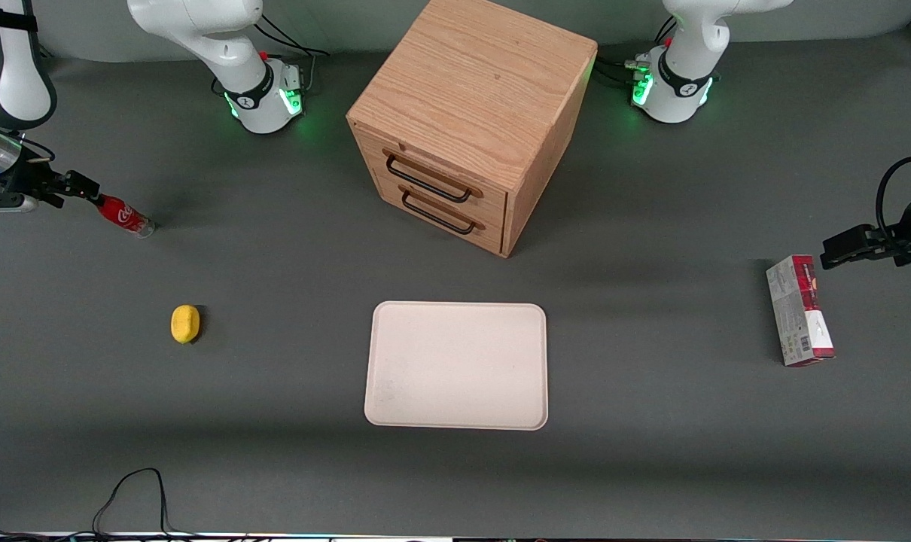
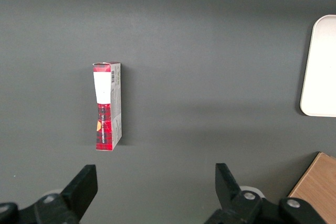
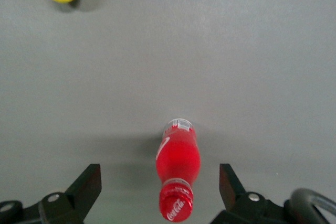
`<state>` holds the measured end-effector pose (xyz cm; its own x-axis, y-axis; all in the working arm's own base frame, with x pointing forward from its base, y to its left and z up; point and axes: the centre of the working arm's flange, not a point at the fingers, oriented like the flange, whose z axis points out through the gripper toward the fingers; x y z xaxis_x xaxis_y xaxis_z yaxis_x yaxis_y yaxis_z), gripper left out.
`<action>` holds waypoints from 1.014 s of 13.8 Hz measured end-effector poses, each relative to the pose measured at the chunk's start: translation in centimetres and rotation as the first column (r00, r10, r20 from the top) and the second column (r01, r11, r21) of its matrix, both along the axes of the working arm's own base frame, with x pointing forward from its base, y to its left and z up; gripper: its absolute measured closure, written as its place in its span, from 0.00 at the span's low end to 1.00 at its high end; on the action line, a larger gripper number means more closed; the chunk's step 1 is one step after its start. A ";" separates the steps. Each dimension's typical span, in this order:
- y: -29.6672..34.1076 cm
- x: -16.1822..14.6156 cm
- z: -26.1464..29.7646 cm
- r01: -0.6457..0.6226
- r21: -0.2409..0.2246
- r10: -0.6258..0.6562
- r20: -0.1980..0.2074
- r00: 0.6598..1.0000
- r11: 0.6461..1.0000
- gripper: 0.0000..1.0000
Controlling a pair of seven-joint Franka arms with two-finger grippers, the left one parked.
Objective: Place coke bottle on tray
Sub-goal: 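Close the right gripper on the bottle's cap end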
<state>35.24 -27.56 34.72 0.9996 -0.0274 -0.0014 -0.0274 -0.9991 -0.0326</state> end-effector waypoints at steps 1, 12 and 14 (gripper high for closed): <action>-0.5 -0.7 -0.6 0.000 0.006 0.000 0.000 1.000 1.000 0.00; -0.9 -2.8 -3.1 -0.009 -0.010 0.009 0.012 1.000 1.000 0.17; -0.8 -2.8 -3.2 -0.009 -0.009 0.009 0.008 1.000 1.000 0.40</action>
<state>32.43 -28.41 31.50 0.9998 -0.0182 0.0071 -0.0180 -0.9996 -0.0236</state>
